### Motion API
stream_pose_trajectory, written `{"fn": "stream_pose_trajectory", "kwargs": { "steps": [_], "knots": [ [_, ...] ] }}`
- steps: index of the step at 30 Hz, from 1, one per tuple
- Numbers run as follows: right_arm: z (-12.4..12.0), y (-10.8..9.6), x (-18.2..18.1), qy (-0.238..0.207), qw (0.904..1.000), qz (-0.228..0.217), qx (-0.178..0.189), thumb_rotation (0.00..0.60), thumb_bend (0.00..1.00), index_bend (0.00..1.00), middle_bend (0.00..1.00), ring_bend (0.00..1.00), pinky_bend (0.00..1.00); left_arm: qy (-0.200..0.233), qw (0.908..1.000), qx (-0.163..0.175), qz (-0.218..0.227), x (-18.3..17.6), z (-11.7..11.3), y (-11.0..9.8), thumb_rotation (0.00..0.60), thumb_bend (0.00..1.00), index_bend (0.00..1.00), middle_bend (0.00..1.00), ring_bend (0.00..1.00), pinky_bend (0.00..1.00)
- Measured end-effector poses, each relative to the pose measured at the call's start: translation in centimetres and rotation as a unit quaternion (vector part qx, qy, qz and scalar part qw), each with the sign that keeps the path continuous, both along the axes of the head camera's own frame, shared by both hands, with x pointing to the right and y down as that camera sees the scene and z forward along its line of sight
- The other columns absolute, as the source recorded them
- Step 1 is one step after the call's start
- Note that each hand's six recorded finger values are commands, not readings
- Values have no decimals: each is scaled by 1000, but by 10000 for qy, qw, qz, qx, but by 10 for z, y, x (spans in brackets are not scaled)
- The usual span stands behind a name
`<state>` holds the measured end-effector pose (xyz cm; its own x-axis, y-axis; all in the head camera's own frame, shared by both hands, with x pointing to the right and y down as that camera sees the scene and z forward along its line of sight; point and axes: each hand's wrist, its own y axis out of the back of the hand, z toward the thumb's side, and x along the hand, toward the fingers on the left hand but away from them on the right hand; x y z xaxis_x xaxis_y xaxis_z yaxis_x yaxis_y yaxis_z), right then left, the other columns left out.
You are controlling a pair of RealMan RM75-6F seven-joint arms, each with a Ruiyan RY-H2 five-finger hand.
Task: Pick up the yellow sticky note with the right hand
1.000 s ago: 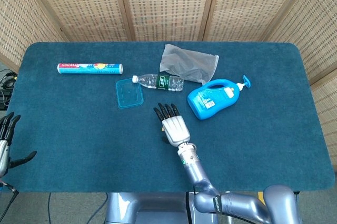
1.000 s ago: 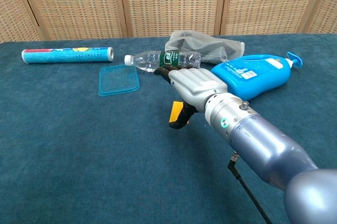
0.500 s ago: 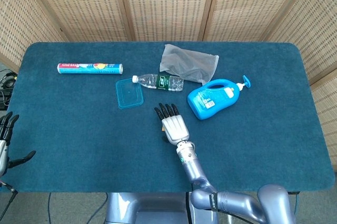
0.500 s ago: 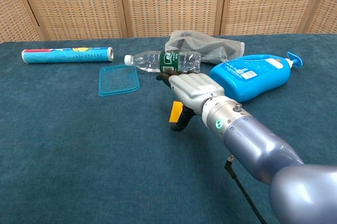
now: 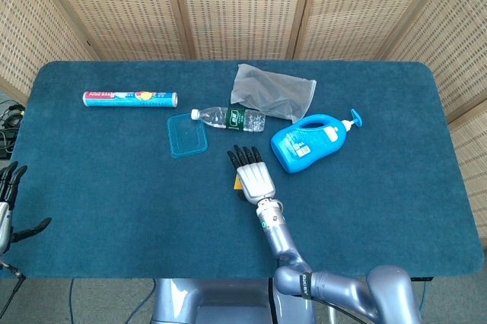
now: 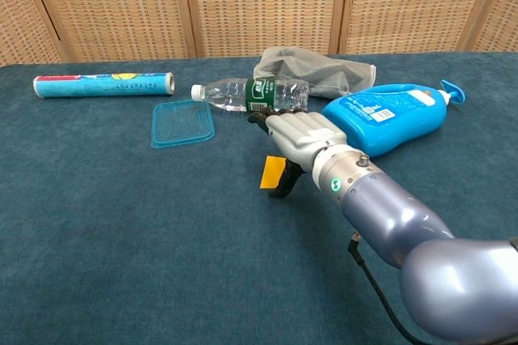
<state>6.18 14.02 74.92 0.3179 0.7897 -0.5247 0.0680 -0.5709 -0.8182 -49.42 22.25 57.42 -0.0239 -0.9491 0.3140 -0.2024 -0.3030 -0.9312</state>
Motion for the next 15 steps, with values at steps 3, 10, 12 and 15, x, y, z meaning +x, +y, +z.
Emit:
{"fn": "stream_pose_trajectory", "kwargs": {
  "steps": [3,10,12,15],
  "knots": [
    [2,-2,2,41,10000,16,2,600,329,38,0,0,0,-1,10000,0,5,0,0,0,600,69,0,0,0,77],
    [6,-6,6,146,9999,31,30,600,392,43,0,0,0,10,10000,37,-7,0,-3,0,600,70,0,0,0,77],
    [7,-7,6,171,9998,30,56,600,472,50,0,0,0,18,10000,49,-3,0,-3,0,600,70,0,0,0,77],
    [5,-9,6,193,9997,27,142,600,593,65,0,0,0,30,10000,62,4,0,-4,0,600,70,0,0,0,77]
  ]
}}
